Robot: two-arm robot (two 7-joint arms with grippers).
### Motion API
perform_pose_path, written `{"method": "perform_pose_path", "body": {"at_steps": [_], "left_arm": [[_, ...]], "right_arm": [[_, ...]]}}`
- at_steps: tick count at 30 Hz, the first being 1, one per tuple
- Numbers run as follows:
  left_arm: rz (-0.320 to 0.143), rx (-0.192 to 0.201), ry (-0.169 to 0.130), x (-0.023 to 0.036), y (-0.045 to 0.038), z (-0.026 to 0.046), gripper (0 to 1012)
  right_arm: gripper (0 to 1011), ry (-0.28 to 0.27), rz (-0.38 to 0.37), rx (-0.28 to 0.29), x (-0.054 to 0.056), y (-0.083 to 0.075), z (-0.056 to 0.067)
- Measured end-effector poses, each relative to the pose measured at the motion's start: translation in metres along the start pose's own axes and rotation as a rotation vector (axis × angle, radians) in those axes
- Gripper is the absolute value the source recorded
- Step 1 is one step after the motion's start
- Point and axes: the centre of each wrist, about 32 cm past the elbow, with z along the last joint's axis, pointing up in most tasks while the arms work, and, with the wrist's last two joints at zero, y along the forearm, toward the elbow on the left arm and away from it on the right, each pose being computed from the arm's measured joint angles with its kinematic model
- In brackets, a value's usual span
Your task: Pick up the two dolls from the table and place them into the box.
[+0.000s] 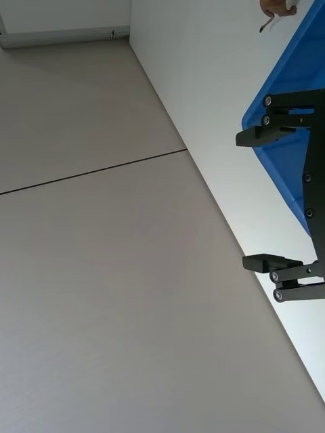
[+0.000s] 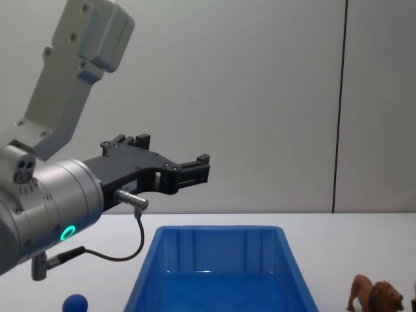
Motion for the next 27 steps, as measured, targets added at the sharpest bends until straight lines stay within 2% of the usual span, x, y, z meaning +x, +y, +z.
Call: {"method": "perform_pose_path", "body": {"at_steps": [2,5,8,12,15,20,27], "left_arm": [[0.000,0.000,0.000,0.0000,0.0000,0.0000,1002],[0.000,0.000,0.000,0.0000,0.0000,0.0000,1002],[0.000,0.000,0.000,0.0000,0.0000,0.0000,1002],[0.000,0.000,0.000,0.0000,0.0000,0.0000,1002],[0.000,0.000,0.000,0.0000,0.0000,0.0000,1002],[0.000,0.000,0.000,0.0000,0.0000,0.0000,1002],[0.000,0.000,0.000,0.0000,0.0000,0.0000,1002]], "right_arm": [[734,-0.002,0.000,-0.001,0.000,0.000,0.001],[615,-0.005,-0.002,-0.003,-0.001,0.001,0.001],[559,-0.009,-0.005,-0.001,-0.001,0.001,0.002],[396,-0.018,-0.010,0.006,-0.002,0.001,0.005],[362,-0.033,-0.014,0.024,-0.003,0.000,0.009],[362,-0.055,-0.014,0.054,-0.004,0.000,0.016],[362,-0.101,0.020,0.126,-0.009,0.005,0.037]]}}
